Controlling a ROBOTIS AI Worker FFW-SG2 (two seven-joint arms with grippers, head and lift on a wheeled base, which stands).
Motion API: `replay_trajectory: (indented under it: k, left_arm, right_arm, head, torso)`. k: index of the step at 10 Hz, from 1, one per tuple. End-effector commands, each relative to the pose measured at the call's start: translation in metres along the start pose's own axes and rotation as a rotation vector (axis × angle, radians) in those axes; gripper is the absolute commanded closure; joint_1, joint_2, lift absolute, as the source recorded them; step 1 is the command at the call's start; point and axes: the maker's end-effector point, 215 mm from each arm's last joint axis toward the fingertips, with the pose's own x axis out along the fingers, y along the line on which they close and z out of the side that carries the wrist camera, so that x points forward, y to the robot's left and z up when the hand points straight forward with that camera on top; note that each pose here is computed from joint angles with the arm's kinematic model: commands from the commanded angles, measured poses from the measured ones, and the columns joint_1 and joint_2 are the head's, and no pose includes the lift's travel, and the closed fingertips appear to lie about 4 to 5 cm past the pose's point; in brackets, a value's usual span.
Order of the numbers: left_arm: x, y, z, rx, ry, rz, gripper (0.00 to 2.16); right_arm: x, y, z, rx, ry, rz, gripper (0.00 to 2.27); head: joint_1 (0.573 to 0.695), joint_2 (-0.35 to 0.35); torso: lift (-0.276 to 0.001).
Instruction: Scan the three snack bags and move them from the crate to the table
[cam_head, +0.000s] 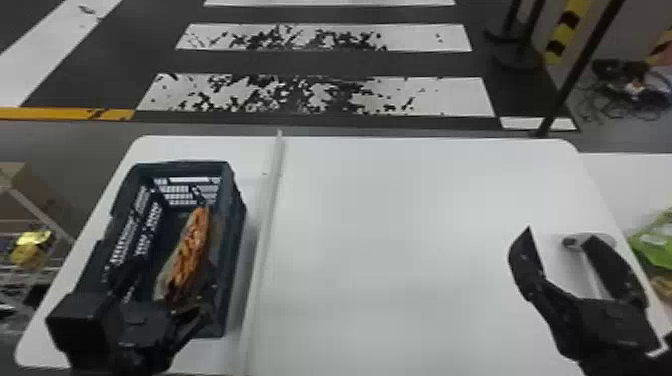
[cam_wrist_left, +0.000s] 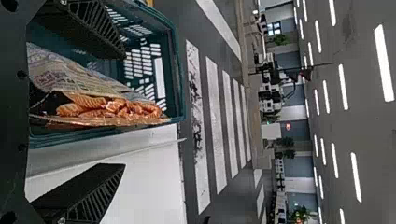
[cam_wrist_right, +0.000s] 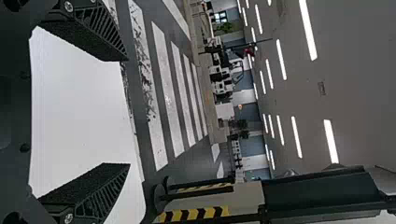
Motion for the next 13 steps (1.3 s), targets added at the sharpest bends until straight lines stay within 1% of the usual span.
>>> replay_trajectory:
  k: [1,3,5,6,7,8,10,11,12,13]
  left_arm:
    - [0.006,0.006,-0.013,-0.004,0.021,0.011,0.04]
    - [0.009,0.015,-0.016,-0.015,0.025,0.024,0.09]
    - [0.009,0.018,-0.019,-0.025,0.039,0.024,0.27]
    - [0.009,0.022,-0.028,-0.04,0.068,0.022,0.33]
    - [0.009,0.026,-0.032,-0.047,0.083,0.028,0.42]
    - [0.009,0.029,-0.032,-0.064,0.085,0.024,0.65]
    - [0.006,0.031,-0.023,-0.092,0.071,0.024,1.56]
    - [0.006,0.031,-0.024,-0.114,0.083,0.008,2.07]
    - [0.004,0.028,-0.019,-0.136,0.08,-0.018,2.13]
    - [0.003,0.028,-0.015,-0.137,0.071,-0.021,2.13]
  right_arm:
    - [-0.001,-0.001,-0.002,-0.002,0.004,0.0,0.08]
    - [-0.003,-0.002,-0.003,-0.005,0.004,0.0,0.08]
    - [-0.004,-0.003,-0.002,-0.005,-0.002,-0.001,0.08]
    - [-0.004,-0.003,-0.001,-0.005,-0.007,-0.002,0.08]
    - [-0.004,-0.003,0.002,-0.005,-0.018,-0.002,0.09]
    - [-0.005,-0.004,0.004,-0.005,-0.029,-0.003,0.09]
    - [-0.004,-0.005,0.002,-0.006,-0.026,-0.006,0.09]
    - [-0.005,-0.006,0.002,-0.005,-0.029,-0.008,0.09]
    - [-0.005,-0.008,0.002,-0.003,-0.033,-0.012,0.09]
    - [-0.005,-0.01,0.005,0.001,-0.043,-0.015,0.09]
  head:
    - [0.695,0.061]
    - [0.695,0.078]
    - [0.695,0.089]
    - [0.695,0.092]
    - [0.695,0.093]
    - [0.695,0.1]
    - [0.695,0.108]
    - [0.695,0.11]
    - [0.695,0.106]
    - [0.695,0.098]
  torso:
    - [-0.062]
    - [-0.062]
    - [-0.062]
    - [-0.062]
    - [-0.062]
    - [-0.062]
    - [-0.062]
    - [-0.062]
    - [-0.062]
    - [-0.062]
